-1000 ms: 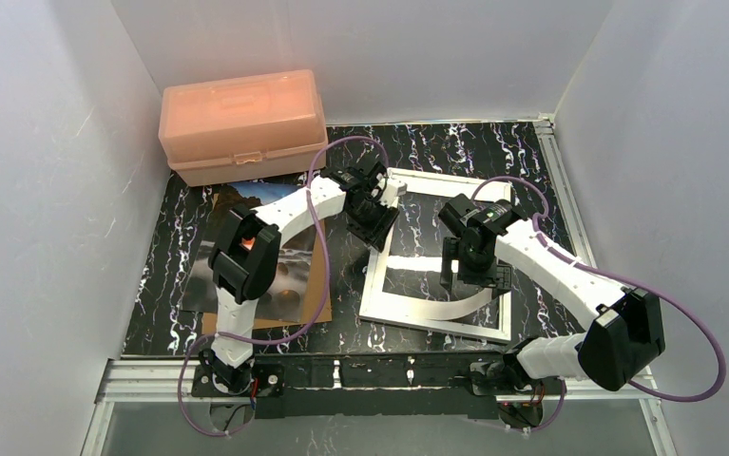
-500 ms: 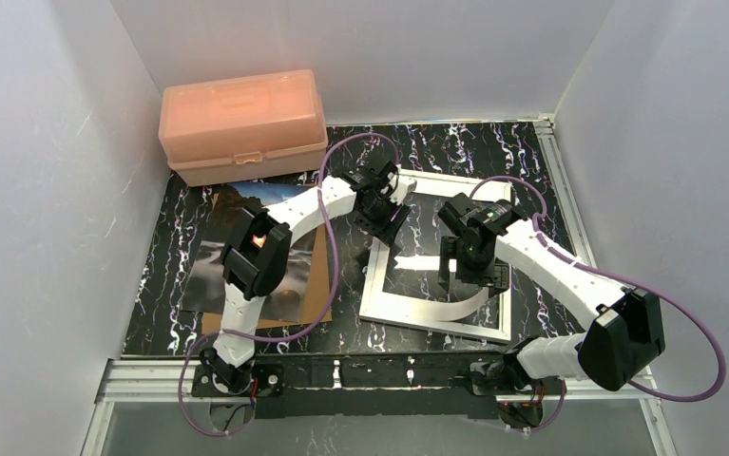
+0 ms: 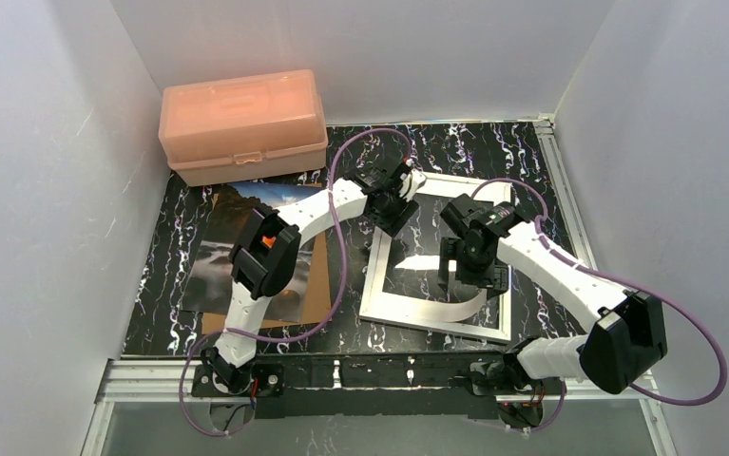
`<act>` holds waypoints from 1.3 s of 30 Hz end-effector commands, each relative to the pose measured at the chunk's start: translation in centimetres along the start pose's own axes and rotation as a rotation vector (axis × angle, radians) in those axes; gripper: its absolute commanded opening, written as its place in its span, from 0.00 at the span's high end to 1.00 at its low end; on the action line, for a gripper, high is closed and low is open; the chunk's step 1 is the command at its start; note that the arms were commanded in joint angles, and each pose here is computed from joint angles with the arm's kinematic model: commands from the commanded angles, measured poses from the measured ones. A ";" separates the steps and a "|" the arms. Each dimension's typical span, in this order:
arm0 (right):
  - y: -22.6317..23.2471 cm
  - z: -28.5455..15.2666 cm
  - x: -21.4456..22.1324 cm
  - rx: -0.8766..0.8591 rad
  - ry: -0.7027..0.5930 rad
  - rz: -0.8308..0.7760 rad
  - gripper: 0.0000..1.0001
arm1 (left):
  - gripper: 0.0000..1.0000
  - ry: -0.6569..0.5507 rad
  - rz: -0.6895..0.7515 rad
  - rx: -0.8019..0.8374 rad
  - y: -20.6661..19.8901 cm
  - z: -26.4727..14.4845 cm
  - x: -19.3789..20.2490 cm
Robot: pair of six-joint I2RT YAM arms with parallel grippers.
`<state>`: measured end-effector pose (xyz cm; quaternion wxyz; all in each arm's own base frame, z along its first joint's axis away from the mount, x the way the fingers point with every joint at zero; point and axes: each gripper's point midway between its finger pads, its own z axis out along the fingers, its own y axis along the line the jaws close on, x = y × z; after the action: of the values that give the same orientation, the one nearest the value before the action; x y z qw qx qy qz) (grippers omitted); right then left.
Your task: Put the photo into the frame
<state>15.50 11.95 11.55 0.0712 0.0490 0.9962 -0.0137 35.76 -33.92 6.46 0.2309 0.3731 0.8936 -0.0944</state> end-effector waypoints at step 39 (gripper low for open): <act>0.2 -1.1 0.4 -0.081 -0.026 0.045 0.01 | 0.45 0.035 -0.027 -0.090 1.7 1.9 0.7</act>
<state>15.10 12.06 11.82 0.0800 0.0611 0.9948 0.0135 38.22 -33.17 4.81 0.2456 0.3522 0.9024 -0.0369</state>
